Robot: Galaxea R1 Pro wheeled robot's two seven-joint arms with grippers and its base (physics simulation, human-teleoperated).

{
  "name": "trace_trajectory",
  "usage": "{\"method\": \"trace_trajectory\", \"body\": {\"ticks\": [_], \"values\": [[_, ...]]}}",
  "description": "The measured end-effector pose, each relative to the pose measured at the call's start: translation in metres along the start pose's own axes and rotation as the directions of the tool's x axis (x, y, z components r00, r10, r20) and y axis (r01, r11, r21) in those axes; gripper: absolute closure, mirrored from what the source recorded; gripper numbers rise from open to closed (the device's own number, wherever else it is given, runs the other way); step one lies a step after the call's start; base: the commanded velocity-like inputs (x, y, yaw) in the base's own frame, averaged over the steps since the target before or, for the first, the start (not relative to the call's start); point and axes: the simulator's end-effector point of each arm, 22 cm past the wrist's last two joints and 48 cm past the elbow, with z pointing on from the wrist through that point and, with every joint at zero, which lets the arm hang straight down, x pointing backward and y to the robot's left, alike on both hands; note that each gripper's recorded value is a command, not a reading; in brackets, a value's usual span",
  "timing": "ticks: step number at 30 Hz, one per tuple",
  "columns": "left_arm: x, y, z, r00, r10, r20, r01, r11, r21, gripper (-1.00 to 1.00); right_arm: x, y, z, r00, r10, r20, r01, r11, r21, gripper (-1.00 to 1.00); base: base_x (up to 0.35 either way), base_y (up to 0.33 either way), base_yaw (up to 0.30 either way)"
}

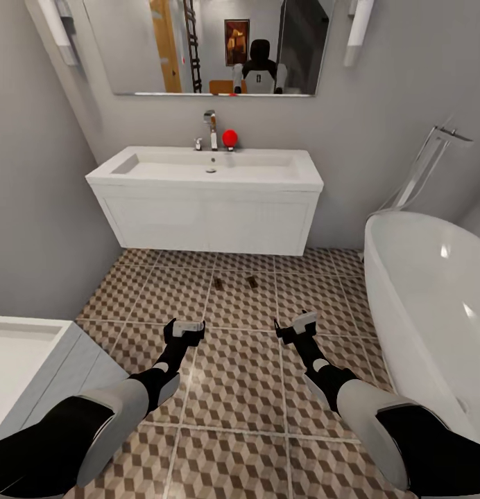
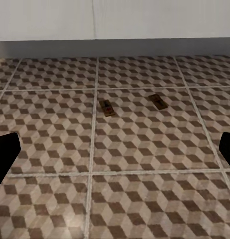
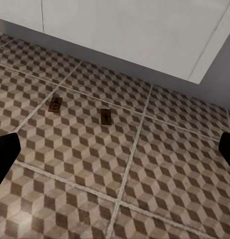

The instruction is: Take the four mousetraps from the cabinet in the bathroom and place them on the bathroom floor. Make sure all four end up on the same floor surface, and ensure that at least two of them are either under or directly next to the same bathroom sink.

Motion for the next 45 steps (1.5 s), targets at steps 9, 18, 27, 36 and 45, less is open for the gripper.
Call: {"method": "trace_trajectory", "body": {"ticks": [9,18,27,36,45], "values": [[-0.015,0.0,-0.005,1.0,0.0,-0.001,0.0,1.0,0.0,-1.0,-0.015,-0.003,-0.004,1.0,0.001,0.0,-0.001,1.0,0.0,-1.0,0.0,0.0,0.0],[-0.029,0.0,-0.011,1.0,0.0,-0.001,0.0,1.0,0.0,-1.0,-0.029,-0.006,-0.009,1.0,0.0,0.0,0.0,1.0,0.0,-1.0,0.0,0.0,0.0],[-0.043,0.001,-0.016,1.0,0.0,-0.001,0.0,1.0,0.0,-1.0,-0.043,-0.009,-0.014,1.0,0.001,0.0,-0.001,1.0,0.0,-1.0,0.0,0.0,0.0],[-0.055,0.001,-0.022,1.0,0.0,-0.003,0.0,1.0,0.0,-1.0,-0.056,-0.012,-0.019,1.0,0.001,0.0,-0.001,1.0,0.001,-1.0,0.0,0.0,0.0],[-0.068,0.001,-0.028,1.0,0.0,-0.003,0.0,1.0,0.0,-1.0,-0.069,-0.014,-0.024,1.0,0.001,0.0,-0.001,1.0,0.001,-1.0,0.0,0.0,0.0]]}}
